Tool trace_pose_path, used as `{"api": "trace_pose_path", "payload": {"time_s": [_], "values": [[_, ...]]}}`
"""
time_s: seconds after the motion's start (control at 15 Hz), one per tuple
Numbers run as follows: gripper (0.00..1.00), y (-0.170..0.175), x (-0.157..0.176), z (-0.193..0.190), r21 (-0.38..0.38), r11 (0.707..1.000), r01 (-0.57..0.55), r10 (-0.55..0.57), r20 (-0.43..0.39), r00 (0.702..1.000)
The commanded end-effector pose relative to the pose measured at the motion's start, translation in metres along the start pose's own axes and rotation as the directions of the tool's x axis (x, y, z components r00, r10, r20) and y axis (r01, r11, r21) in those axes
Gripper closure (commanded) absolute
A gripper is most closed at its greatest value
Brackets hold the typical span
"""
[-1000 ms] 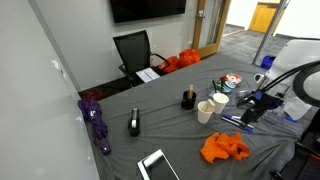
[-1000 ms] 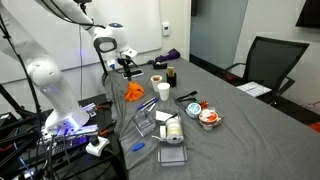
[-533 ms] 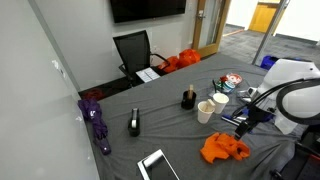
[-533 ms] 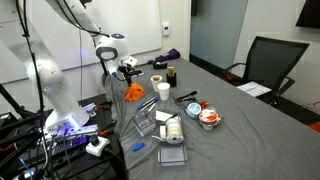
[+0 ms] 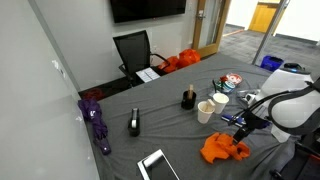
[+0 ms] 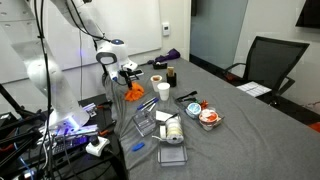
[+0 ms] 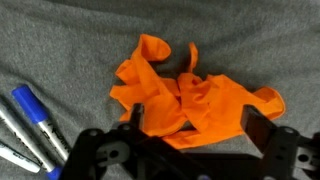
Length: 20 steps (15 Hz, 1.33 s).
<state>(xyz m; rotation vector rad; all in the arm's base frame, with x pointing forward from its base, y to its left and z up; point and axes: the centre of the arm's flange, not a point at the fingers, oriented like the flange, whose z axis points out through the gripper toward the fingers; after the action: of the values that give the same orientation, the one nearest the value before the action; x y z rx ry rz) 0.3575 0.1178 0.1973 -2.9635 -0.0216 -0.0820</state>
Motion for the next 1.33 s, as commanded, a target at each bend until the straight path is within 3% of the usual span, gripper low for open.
{"api": "trace_pose_path", "payload": {"time_s": [0.0, 0.27, 0.8, 1.0, 1.27], "values": [[0.00, 0.000, 0.000, 0.003, -0.002, 1.000, -0.001, 0.001, 0.004, 1.000], [0.00, -0.001, 0.001, 0.001, 0.000, 1.000, -0.001, 0.001, -0.001, 1.000], [0.00, 0.009, 0.005, 0.044, -0.085, 0.995, -0.044, 0.044, -0.008, 0.999], [0.00, 0.007, 0.007, 0.059, 0.011, 0.997, -0.073, 0.073, 0.005, 0.997], [0.00, -0.017, 0.021, 0.061, 0.147, 0.978, -0.151, 0.156, -0.027, 0.987]]}}
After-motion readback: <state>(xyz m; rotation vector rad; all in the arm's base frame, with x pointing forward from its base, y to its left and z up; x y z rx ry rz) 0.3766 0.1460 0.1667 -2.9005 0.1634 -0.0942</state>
